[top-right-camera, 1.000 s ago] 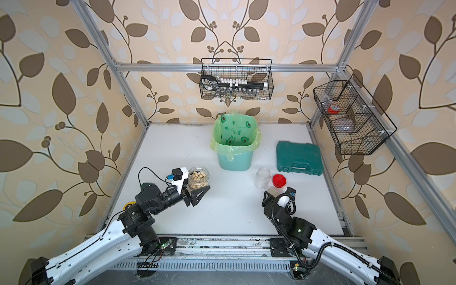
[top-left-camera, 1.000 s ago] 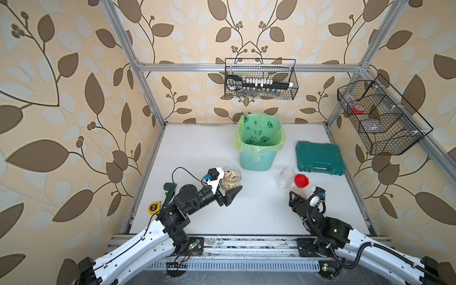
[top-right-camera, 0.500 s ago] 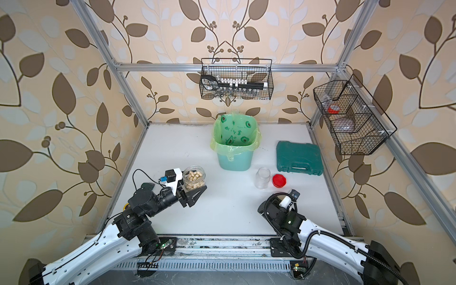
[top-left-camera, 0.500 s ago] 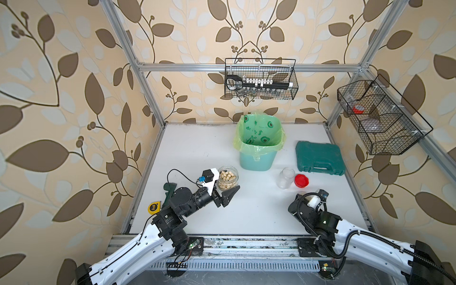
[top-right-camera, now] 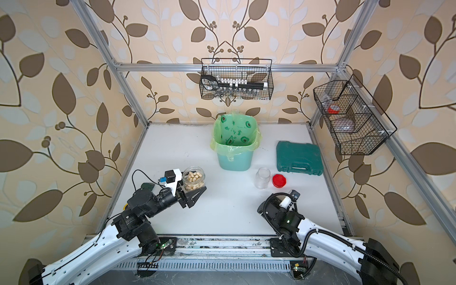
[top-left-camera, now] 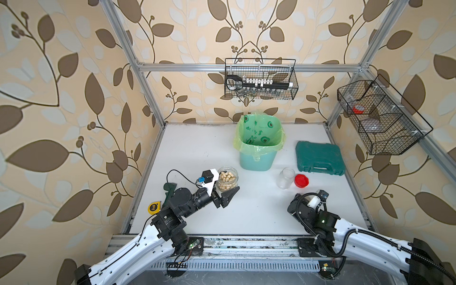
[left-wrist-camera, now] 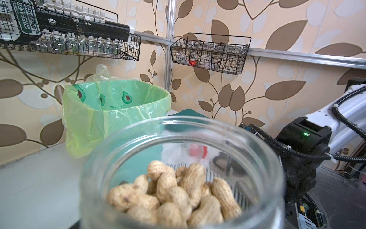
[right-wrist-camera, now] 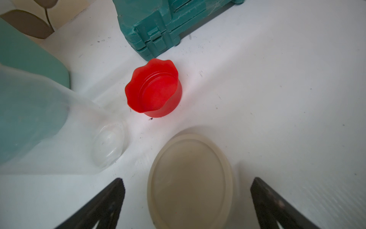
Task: Empty moldy peanuts from jars
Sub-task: Place the lid at the center of the board.
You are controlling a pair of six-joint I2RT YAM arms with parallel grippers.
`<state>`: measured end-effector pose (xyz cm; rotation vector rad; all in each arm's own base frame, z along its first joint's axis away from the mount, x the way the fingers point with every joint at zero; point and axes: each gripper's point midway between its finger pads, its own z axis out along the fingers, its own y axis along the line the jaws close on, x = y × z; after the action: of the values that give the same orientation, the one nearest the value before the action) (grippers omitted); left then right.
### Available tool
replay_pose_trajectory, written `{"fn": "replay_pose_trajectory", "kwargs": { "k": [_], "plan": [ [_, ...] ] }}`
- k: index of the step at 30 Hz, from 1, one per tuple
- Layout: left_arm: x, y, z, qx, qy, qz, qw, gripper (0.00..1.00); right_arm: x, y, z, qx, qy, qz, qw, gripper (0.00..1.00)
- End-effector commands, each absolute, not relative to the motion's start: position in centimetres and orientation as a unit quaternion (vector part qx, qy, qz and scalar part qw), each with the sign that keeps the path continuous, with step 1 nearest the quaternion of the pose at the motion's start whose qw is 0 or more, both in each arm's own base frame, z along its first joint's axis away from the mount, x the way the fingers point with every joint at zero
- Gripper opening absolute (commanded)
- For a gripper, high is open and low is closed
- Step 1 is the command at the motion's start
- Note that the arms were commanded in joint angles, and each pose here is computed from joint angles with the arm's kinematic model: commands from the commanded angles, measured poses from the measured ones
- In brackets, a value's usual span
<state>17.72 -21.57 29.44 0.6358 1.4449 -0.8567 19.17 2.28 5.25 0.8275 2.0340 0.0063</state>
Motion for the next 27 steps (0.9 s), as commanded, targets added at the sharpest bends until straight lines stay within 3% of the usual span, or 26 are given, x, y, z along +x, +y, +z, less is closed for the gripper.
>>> {"fn": "replay_pose_trajectory", "kwargs": {
  "k": [1, 16, 27],
  "plan": [
    [17.3, -21.4, 32.2, 0.273, 0.592, -0.389, 0.651, 0.0, 19.5, 2.6, 6.4, 0.338, 0.819, 0.017, 0.462, 0.99],
    [18.7, -22.6, 30.7, 0.279, 0.615, -0.378, 0.634, 0.0, 20.3, 4.5, 13.0, 0.262, 0.818, 0.114, 0.499, 0.99],
    [18.9, -23.1, 29.8, 0.283, 0.617, -0.381, 0.628, 0.0, 21.0, 7.6, 20.8, 0.159, 0.814, 0.172, 0.531, 0.99]
  ]
}}
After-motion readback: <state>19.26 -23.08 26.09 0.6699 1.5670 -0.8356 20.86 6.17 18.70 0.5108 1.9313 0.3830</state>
